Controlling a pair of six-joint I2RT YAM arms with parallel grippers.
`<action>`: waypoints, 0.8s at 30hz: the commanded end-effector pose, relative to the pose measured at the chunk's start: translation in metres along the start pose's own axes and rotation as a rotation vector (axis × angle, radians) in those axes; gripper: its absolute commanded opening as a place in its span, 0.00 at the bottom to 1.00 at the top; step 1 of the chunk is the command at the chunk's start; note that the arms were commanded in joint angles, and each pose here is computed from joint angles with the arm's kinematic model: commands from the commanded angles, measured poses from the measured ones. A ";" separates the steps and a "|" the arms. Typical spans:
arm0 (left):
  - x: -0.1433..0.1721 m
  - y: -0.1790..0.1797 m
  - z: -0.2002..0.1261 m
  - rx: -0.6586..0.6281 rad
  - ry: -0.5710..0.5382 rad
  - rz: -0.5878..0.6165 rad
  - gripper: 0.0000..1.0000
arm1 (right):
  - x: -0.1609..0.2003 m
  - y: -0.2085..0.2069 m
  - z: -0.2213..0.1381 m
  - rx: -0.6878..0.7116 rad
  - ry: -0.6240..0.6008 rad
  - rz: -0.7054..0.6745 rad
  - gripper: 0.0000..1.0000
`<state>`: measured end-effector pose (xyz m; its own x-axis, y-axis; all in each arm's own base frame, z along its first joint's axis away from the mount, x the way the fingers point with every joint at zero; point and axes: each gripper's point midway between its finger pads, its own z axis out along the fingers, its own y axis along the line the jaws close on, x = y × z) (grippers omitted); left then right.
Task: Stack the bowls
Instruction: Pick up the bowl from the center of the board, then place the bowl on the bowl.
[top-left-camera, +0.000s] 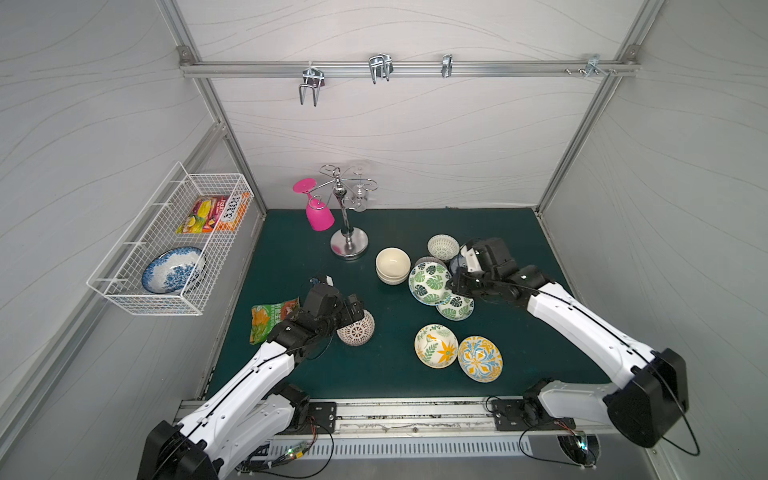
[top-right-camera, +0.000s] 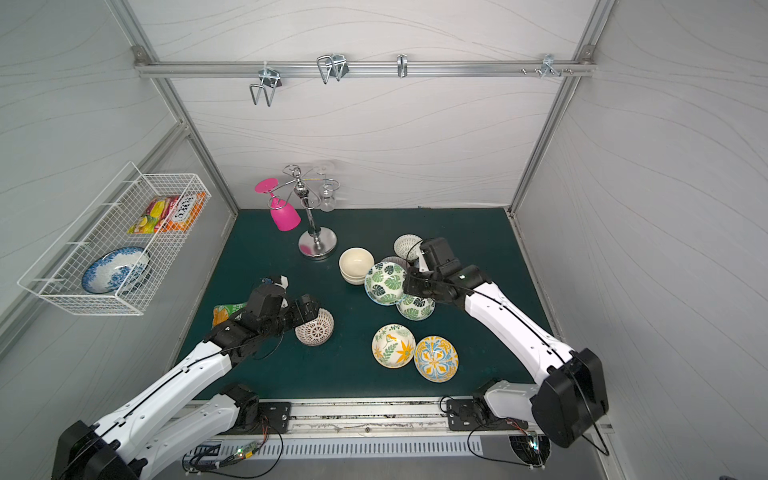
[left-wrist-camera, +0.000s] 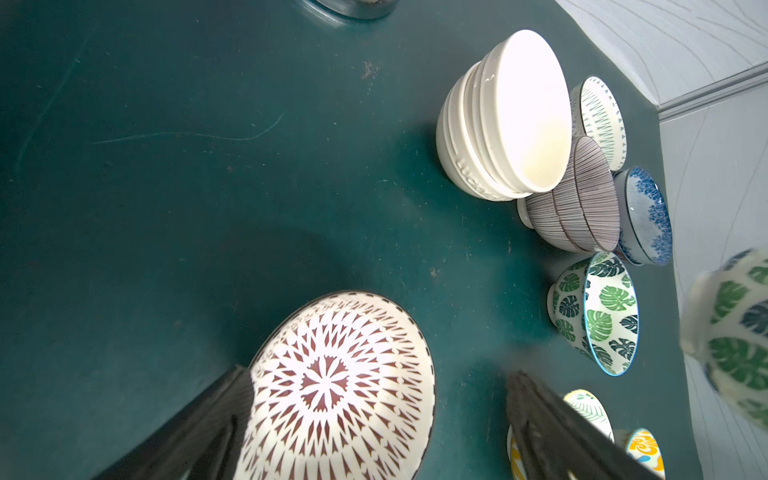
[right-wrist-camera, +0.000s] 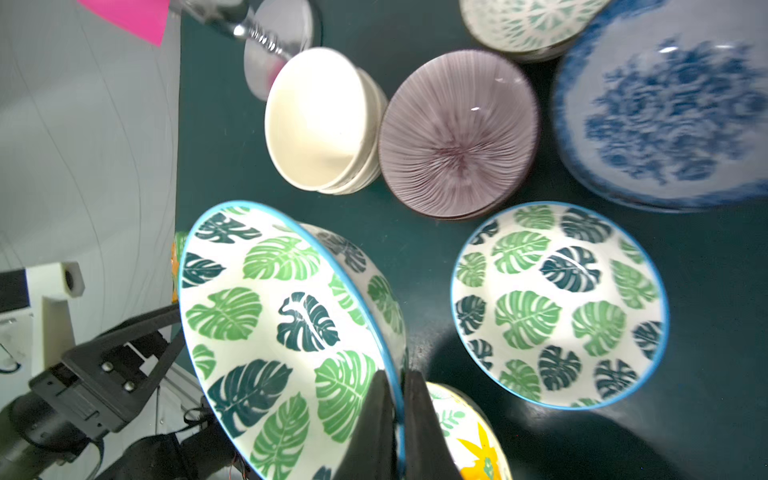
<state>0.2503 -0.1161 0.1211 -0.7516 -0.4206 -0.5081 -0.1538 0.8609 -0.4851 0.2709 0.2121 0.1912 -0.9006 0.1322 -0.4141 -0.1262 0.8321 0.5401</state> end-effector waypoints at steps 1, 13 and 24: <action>-0.021 -0.019 -0.009 0.051 -0.057 0.000 1.00 | 0.007 -0.022 -0.012 -0.021 0.022 0.077 0.00; -0.022 -0.022 -0.007 0.059 -0.055 0.008 1.00 | 0.025 -0.088 0.010 0.021 0.051 0.208 0.00; -0.024 -0.024 -0.005 0.067 -0.056 0.015 1.00 | 0.019 -0.109 0.029 0.106 0.063 0.205 0.00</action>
<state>0.2520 -0.1180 0.1170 -0.7604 -0.4155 -0.4991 -0.1565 0.8631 -0.4802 0.2625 0.1387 0.0928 -0.9406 0.2795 -0.1926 0.1434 0.8415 0.5210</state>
